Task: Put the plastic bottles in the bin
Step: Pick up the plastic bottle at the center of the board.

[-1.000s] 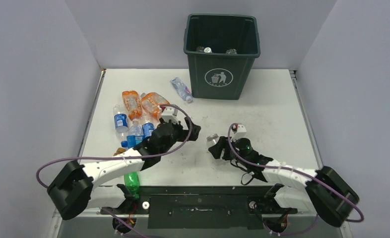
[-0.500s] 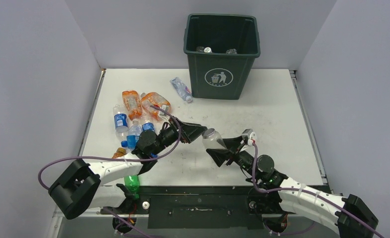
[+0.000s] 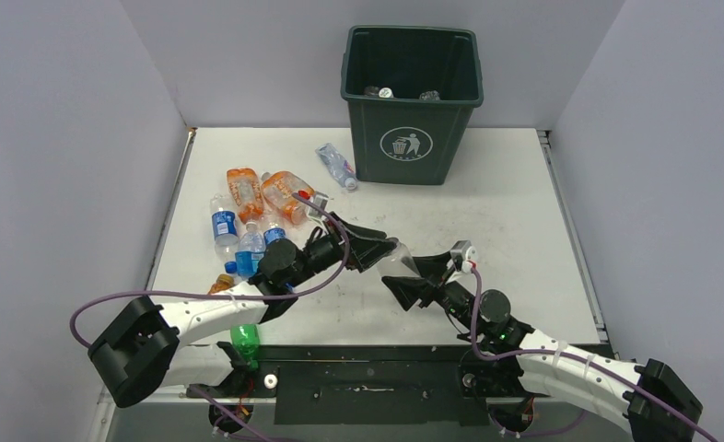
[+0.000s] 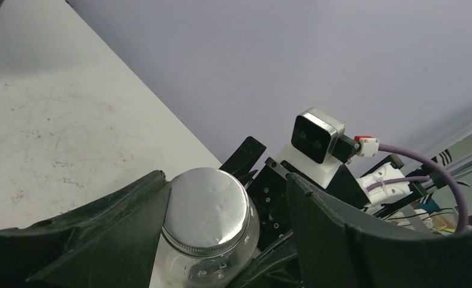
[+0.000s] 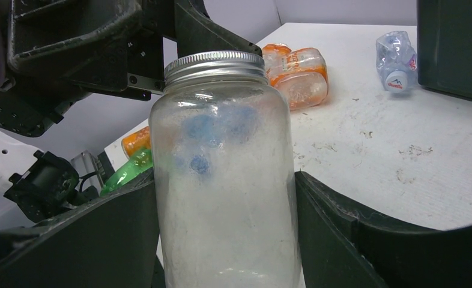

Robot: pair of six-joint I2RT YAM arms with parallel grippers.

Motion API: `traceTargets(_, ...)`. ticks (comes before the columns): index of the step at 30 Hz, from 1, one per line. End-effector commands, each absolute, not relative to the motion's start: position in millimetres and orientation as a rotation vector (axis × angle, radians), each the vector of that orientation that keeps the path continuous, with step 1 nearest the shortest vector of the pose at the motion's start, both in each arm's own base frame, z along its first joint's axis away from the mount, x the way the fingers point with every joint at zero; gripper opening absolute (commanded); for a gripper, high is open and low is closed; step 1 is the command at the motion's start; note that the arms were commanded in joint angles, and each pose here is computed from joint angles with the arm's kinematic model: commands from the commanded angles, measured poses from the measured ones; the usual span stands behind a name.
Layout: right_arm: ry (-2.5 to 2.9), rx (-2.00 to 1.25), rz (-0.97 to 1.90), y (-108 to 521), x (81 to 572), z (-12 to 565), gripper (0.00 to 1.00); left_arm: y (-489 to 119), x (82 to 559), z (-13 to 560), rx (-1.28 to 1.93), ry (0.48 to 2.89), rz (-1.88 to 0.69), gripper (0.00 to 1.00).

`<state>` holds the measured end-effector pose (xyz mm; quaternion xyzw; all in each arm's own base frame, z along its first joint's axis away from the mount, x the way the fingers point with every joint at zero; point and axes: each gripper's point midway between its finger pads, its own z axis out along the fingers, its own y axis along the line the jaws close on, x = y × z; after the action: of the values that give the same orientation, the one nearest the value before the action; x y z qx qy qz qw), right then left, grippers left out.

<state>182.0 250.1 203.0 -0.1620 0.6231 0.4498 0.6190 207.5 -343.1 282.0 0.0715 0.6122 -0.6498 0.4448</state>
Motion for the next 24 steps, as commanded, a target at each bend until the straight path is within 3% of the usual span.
traceTargets(1,1.324,-0.355,1.061,248.6,178.8,231.9,0.34,-350.9,194.8,296.9,0.264,1.482,-1.618,0.67)
traceTargets(3,1.321,-0.350,1.058,247.1,178.8,233.2,0.34,-352.6,196.0,293.4,0.264,1.500,-1.605,0.70)
traceTargets(8,1.291,-0.319,1.066,241.0,177.4,246.0,0.34,-342.0,203.7,284.6,0.192,1.519,-1.545,0.97)
traceTargets(24,1.106,-0.041,1.468,233.2,158.7,319.4,0.34,-325.1,138.0,290.3,0.451,1.251,-1.632,0.96)
